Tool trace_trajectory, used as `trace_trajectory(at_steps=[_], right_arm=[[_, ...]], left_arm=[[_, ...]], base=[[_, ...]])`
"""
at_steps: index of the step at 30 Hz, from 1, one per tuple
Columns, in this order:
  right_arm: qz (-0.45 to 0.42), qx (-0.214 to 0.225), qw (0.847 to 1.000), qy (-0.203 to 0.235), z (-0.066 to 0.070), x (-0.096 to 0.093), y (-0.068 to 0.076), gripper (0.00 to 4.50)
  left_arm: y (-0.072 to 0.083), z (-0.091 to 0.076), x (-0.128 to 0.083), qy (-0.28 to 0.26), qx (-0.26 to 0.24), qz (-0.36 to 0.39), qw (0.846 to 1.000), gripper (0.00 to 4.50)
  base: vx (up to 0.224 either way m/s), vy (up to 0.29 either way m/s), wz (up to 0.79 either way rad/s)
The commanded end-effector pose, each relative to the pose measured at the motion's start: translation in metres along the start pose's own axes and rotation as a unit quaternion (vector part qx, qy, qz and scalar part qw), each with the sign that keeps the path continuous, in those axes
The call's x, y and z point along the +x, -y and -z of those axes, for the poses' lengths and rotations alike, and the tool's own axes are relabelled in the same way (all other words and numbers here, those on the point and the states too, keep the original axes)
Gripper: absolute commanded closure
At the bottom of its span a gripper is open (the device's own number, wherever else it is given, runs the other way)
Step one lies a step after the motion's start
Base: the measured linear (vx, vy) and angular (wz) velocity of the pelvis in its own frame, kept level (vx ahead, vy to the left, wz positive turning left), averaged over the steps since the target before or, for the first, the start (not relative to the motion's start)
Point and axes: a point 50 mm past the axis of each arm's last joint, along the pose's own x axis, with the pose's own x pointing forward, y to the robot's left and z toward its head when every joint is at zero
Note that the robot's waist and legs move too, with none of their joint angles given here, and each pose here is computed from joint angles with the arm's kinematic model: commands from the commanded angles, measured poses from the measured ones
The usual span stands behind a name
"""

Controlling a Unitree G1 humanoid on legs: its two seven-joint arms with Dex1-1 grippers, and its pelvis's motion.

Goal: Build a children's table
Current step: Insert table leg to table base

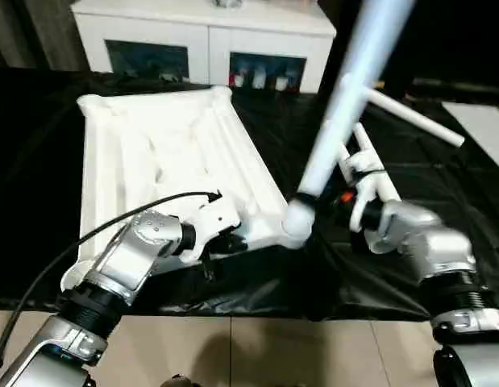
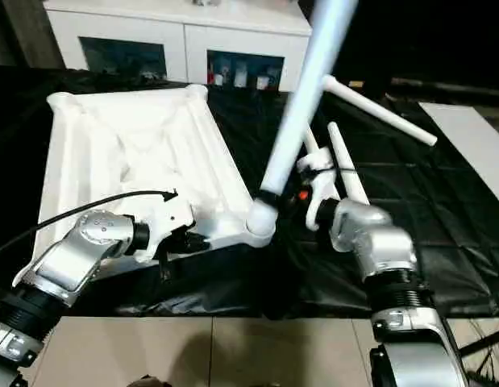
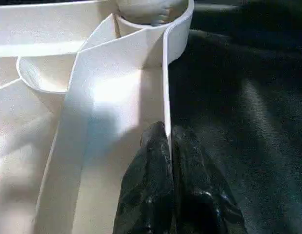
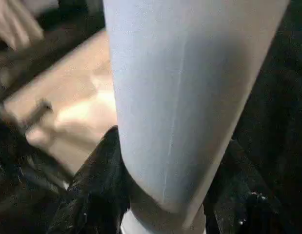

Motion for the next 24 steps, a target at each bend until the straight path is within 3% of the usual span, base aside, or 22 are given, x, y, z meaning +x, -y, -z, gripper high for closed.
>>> trace_trajectory(at_steps=[1, 6, 10, 14, 18, 19, 24], right_arm=[[0.002, -0.017, 0.998, 0.057, -0.027, -0.007, -0.003, 2.66], [0.02, -0.021, 0.993, 0.115, -0.048, -0.013, -0.006, 2.67], [0.026, -0.014, 0.992, 0.125, -0.051, -0.016, -0.006, 2.67], [0.048, -0.013, 0.993, 0.107, -0.042, -0.02, -0.005, 2.67], [0.109, -0.008, 0.99, 0.086, -0.021, -0.024, -0.003, 2.67], [0.111, -0.003, 0.99, 0.088, -0.017, -0.024, -0.006, 2.67], [0.126, 0.012, 0.987, 0.102, -0.011, -0.024, -0.011, 2.67]], left_arm=[[-0.014, -0.002, -0.011, -0.005, 0.022, -0.035, 0.999, 4.5], [-0.024, 0.004, -0.02, -0.019, 0.028, -0.058, 0.998, 4.5], [-0.027, 0.006, -0.022, -0.025, 0.032, -0.067, 0.997, 4.5], [-0.027, 0.01, -0.026, -0.024, 0.03, -0.068, 0.997, 4.5], [-0.024, 0.011, -0.038, 0.018, 0.036, -0.069, 0.997, 4.5], [-0.024, 0.009, -0.042, 0.033, 0.035, -0.07, 0.996, 4.05], [-0.034, 0.007, -0.05, 0.042, 0.024, -0.102, 0.994, 3.69]], base=[[0.0, 0.0, 0.0], [0.0, 0.0, 0.0], [0.0, 0.0, 0.0], [0.0, 0.0, 0.0], [0.0, 0.0, 0.0], [0.0, 0.0, 0.0], [0.0, 0.0, 0.0]])
